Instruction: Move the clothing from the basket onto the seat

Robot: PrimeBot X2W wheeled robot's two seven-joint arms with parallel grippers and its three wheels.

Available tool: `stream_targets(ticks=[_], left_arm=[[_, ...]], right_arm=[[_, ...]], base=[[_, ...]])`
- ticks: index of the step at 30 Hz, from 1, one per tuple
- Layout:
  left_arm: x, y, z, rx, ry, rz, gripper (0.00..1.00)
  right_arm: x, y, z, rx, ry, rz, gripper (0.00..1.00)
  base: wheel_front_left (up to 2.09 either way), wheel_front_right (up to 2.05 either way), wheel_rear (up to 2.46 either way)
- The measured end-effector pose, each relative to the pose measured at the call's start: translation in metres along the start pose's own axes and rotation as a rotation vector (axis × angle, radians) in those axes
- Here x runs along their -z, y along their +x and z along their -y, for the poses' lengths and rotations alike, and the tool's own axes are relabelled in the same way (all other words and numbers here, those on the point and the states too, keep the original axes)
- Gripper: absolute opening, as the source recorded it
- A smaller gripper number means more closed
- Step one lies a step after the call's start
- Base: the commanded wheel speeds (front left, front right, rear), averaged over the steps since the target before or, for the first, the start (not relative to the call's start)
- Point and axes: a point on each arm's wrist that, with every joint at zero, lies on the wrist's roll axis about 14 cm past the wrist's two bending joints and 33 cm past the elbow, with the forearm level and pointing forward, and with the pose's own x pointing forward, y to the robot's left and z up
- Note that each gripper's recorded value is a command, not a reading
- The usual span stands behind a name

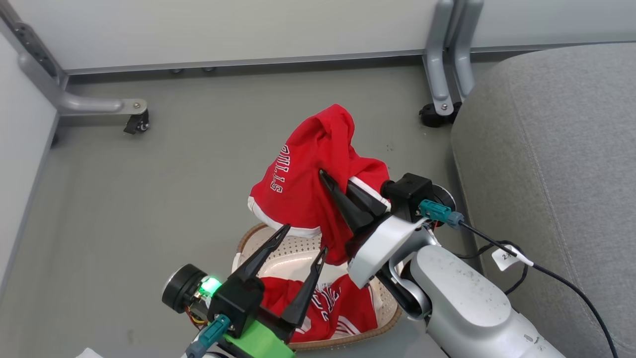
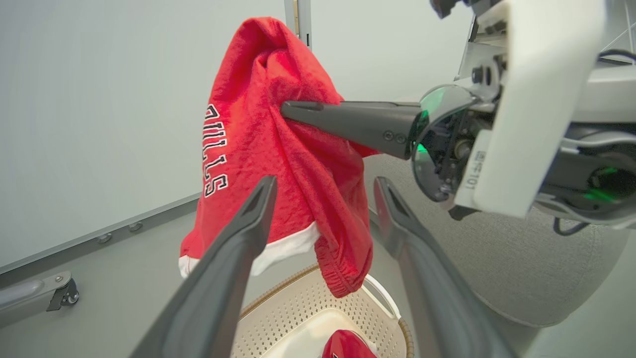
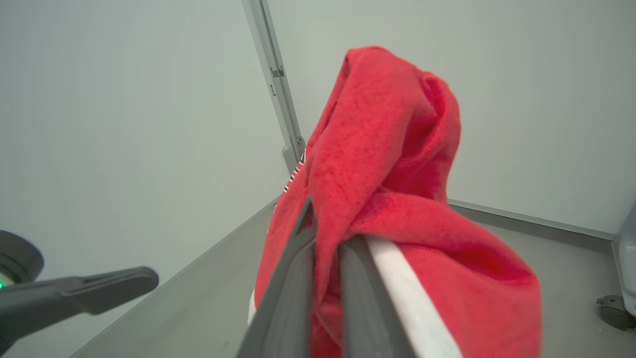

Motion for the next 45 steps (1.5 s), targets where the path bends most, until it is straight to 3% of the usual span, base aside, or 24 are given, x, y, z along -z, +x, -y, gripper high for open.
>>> stream_targets(ticks=[14,32,38,45], left_arm=[[0.009,0.035,0.032,0.173,0.003,-0.02,1.0],[0.02,0.091,0.106,0.516,-0.019,-0.023,1.0],[0.029,0.104,0.112,0.572,-0.044,-0.026,1.0],[0.032,0.13,0.098,0.587,-0.032,0.017,1.0]], right_arm=[[-0.013,-0.045,0.067,0.229,-0.015,0.032,0.0],[-0.014,-0.203,0.195,0.799,-0.057,0.02,0.0],[-0.01,-0.241,0.227,0.947,-0.058,0.002,0.0],[-0.046,-0.259,0.282,1.076,-0.142,0.073,0.0]], base=[[0.0,0.0,0.0],[0.0,0.0,0.0],[0.0,0.0,0.0],[0.0,0.0,0.0]])
